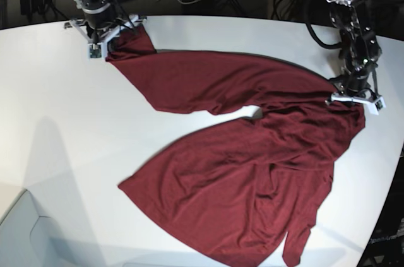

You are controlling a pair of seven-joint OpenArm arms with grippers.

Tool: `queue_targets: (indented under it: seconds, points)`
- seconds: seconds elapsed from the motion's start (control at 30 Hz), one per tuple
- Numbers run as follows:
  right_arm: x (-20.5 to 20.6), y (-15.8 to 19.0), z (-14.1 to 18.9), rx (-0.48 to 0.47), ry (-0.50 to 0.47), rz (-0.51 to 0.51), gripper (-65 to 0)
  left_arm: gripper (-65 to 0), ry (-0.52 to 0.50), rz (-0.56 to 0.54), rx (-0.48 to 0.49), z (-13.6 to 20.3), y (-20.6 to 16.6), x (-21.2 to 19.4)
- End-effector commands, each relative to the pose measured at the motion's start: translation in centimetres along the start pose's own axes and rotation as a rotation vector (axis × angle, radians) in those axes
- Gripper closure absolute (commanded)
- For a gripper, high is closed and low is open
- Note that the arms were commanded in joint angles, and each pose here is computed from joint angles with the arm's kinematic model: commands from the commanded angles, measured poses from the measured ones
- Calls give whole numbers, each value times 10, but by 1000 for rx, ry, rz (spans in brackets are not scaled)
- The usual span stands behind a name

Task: Layout the t-shirt on the table in an organized manner, then fold the t-shirt properly
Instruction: 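Pull the grasped edge with the right gripper away from the left gripper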

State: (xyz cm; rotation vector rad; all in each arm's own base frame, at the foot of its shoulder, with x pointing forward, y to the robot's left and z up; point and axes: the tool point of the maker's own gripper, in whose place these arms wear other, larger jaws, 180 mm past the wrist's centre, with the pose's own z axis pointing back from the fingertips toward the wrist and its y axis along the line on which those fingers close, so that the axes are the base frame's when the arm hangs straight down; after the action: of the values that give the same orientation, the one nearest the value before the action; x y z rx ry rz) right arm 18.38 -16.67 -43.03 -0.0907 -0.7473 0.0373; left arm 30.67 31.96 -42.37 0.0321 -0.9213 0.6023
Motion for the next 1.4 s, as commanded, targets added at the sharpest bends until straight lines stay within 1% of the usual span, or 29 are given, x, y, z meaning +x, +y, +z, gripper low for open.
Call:
queue_targets:
  seconds: [0.0, 0.07, 0.17, 0.27, 0.4, 0.63, 0.8, 0.87, 0.93, 1.0, 1.1, 1.23, 1.37]
  points:
    - [4, -10, 0, -25, -5, 19, 0, -2, -40, -5, -5, 0, -1, 16]
    - [14, -18, -3, -38, -27, 43, 0, -2, -40, -2, -6, 0, -1, 16]
    - [33, -42, -8, -86, -67, 60, 0, -2, -40, -2, -6, 0, -1, 16]
    - [57, -62, -11, -125, -118, 87, 0, -2, -40, -4, -5, 0, -1, 16]
    - [92, -78, -15, -152, -193, 132, 0, -2, -39, -3, -5, 1, 0, 15]
    - [155, -89, -14, -182, -332, 148, 0, -2, -39, -1, -6, 1, 0, 15]
    - [195, -95, 11, -212, -454, 135, 0, -2, -35, -3, -4, 1, 1, 14]
    - [204, -92, 17, -213, -487, 116, 0, -2, -35, -3, -4, 1, 1, 14]
    - [205, -89, 19, -209, -493, 102, 0, -2, -35, -3, -4, 1, 1, 14]
    - [197, -88, 15, -205, -470, 97, 0, -2, -34, -3, -3, 1, 1, 13]
    - [171, -86, 4, -197, -405, 86, 0, -2, -34, -2, -4, 1, 1, 13]
    - [139, -87, -15, -188, -369, 79, 0, -2, -33, -1, -5, 1, 1, 12]
    - [110, -89, -24, -183, -329, 85, 0, -2, -33, -1, -5, 1, 1, 12]
